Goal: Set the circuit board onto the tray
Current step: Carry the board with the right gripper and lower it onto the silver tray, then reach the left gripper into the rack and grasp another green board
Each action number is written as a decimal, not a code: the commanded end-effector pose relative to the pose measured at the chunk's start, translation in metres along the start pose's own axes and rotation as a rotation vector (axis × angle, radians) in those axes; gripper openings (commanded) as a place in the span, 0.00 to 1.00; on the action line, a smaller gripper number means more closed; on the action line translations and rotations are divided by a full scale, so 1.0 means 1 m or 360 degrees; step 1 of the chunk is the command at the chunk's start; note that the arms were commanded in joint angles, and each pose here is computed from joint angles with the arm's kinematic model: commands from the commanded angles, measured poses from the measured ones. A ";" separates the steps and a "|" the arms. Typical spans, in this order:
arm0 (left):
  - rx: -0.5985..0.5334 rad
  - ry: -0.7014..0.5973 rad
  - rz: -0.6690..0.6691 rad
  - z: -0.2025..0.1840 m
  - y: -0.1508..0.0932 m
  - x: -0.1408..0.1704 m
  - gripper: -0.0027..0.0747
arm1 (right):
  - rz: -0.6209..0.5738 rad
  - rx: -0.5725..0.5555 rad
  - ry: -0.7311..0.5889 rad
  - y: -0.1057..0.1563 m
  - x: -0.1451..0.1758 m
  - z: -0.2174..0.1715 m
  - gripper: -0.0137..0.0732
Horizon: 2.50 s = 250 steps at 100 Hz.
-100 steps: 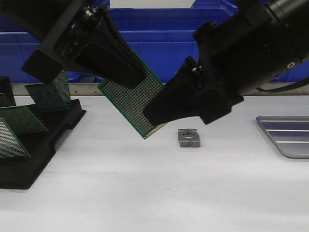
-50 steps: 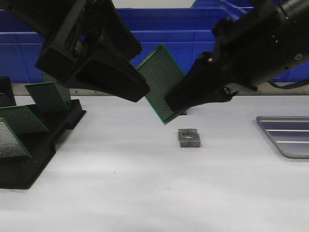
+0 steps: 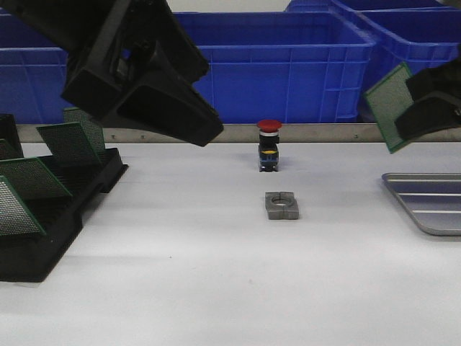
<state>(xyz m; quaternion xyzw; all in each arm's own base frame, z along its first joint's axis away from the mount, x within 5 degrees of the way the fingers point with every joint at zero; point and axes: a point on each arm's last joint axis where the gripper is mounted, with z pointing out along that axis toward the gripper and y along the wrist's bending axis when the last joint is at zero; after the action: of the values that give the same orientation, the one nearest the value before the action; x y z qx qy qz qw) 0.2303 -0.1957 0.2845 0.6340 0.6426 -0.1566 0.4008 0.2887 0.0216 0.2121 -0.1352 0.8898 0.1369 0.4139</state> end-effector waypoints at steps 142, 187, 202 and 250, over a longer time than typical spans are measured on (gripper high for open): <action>-0.0649 0.0208 -0.0065 -0.074 0.067 0.046 0.82 | 0.0134 0.0299 -0.0285 -0.022 -0.028 -0.040 0.75; -0.0995 0.0409 -0.0148 -0.093 0.101 0.089 0.82 | 0.0114 0.0221 -0.0318 -0.015 -0.031 -0.044 0.75; -0.0948 0.0508 -0.0070 -0.082 0.110 0.099 0.82 | 0.0114 0.0221 -0.0318 -0.015 -0.031 -0.044 0.75; -0.0656 0.0582 -0.0001 -0.047 0.155 0.110 0.80 | 0.0114 0.0221 -0.0318 -0.015 -0.031 -0.044 0.75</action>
<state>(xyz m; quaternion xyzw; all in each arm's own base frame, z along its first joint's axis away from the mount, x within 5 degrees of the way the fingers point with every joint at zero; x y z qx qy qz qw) 0.3693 -0.0646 0.2611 0.5699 0.7303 0.0798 0.3680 0.2830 -0.0044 0.2430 -0.0561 0.8724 0.0992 0.4754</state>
